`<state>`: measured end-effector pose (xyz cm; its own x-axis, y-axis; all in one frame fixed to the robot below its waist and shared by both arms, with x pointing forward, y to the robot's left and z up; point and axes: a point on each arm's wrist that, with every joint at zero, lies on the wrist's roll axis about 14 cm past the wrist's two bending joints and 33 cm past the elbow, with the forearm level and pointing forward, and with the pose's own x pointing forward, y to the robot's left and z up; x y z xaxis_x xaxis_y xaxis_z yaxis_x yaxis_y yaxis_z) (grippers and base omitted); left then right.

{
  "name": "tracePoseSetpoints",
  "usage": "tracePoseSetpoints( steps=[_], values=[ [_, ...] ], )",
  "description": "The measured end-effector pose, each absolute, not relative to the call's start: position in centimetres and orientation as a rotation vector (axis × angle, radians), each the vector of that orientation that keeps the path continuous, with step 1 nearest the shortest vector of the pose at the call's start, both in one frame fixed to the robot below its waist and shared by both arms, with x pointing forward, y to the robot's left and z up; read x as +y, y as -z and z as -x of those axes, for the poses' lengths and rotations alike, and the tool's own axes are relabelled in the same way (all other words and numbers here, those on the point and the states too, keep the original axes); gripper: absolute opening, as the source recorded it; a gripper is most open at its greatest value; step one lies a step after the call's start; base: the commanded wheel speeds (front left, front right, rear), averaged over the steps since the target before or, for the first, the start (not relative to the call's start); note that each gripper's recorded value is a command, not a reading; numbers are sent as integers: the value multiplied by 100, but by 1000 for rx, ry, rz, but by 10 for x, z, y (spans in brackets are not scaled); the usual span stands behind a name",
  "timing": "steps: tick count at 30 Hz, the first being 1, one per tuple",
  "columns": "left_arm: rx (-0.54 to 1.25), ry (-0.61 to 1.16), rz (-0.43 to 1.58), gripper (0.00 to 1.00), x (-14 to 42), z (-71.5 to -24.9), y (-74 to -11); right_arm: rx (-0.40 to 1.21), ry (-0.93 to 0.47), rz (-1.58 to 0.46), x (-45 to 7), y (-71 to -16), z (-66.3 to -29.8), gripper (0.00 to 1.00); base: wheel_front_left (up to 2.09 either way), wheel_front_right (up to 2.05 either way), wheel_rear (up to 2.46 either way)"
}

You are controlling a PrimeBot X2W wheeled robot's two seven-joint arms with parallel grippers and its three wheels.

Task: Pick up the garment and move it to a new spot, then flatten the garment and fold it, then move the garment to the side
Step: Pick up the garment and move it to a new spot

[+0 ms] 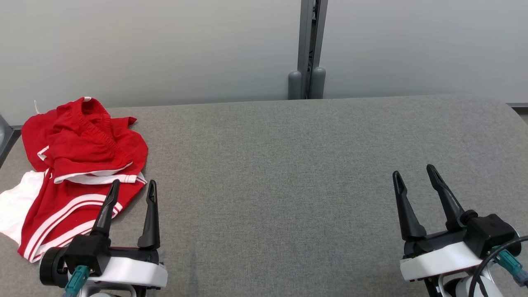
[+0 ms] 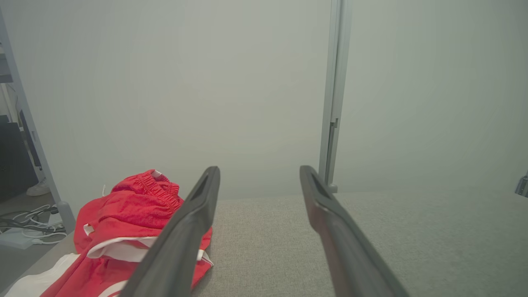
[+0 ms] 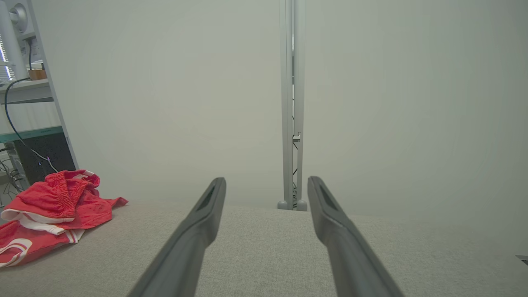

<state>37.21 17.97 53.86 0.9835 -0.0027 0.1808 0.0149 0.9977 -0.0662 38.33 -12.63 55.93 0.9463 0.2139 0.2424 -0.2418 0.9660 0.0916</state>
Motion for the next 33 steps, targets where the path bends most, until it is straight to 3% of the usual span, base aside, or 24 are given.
tracePoseSetpoints(
  steps=[18,33],
  values=[
    [-166,-9,69,100,185,-369,-533,-227,-252,-123,-119,-557,-386,100,0,0,0],
    [-161,-124,71,100,222,-348,-531,-212,-360,-142,-81,-555,-394,100,0,0,0]
  ],
)
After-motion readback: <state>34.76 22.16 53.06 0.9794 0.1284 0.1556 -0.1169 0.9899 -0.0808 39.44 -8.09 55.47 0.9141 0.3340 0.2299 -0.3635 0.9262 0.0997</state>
